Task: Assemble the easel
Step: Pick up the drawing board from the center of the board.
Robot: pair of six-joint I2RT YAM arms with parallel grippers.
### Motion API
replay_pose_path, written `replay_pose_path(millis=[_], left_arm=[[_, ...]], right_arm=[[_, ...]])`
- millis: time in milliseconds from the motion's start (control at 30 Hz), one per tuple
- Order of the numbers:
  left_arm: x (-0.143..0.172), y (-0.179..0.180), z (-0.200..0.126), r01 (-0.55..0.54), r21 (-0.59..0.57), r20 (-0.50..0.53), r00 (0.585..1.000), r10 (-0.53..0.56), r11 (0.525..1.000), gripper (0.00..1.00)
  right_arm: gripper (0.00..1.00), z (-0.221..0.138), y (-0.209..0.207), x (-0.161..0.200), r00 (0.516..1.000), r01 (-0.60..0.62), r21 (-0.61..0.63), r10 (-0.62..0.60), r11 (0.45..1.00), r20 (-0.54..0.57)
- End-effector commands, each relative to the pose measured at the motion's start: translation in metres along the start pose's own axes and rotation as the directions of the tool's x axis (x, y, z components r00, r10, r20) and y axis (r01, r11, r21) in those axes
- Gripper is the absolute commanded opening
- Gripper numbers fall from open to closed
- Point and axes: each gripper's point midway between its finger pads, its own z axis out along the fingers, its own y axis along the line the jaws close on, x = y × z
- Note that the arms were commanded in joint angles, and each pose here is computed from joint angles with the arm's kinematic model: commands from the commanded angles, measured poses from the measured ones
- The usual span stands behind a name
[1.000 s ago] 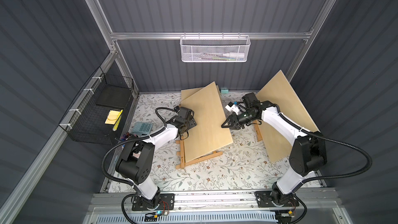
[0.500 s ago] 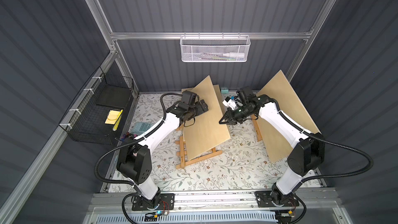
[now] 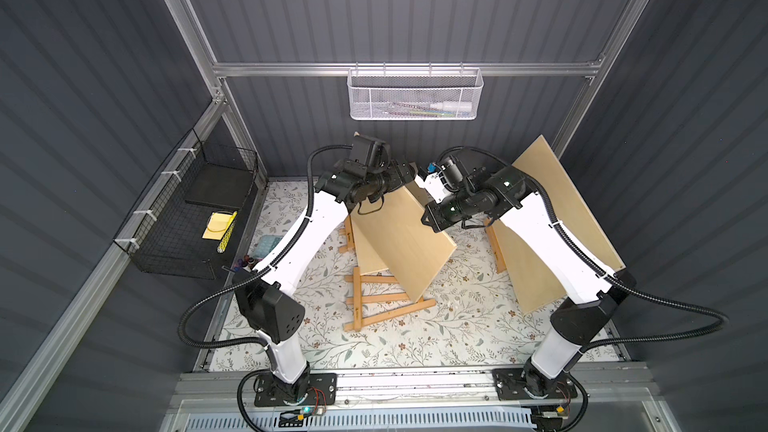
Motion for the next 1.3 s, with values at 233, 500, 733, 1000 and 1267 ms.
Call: replay_pose_path(millis=[233, 500, 733, 1000, 1267], left_arm=[[0.028, 0.028, -0.013, 0.052, -0.131, -0.095, 0.993, -0.065, 0.990, 0.75], [0.025, 0.027, -0.021, 0.125, -0.082, -0.037, 0.991, -0.128, 0.989, 0.37], [0.010, 0.018, -0.028, 0.127, -0.039, 0.035, 0.991, -0.125, 0.991, 0.13], [-0.019, 0.004, -0.043, 0.060, -0.021, 0.147, 0.988, -0.056, 0.998, 0.00], [-0.036, -0.006, -0.065, -0.047, 0.005, 0.250, 0.967, 0.044, 0.999, 0.00]], right_arm=[[0.00, -0.050, 0.023, -0.052, 0.903, 0.292, 0.213, -0.343, 0.932, 0.260], [0.00, -0.045, 0.058, -0.043, 0.867, 0.396, 0.160, -0.426, 0.904, 0.257], [0.00, -0.030, 0.072, -0.029, 0.894, 0.367, 0.071, -0.373, 0.927, 0.248], [0.54, -0.036, 0.066, -0.005, 0.926, 0.289, 0.011, -0.282, 0.957, 0.253], [0.83, -0.063, -0.037, 0.045, 0.946, -0.220, 0.055, 0.199, 0.974, 0.255]])
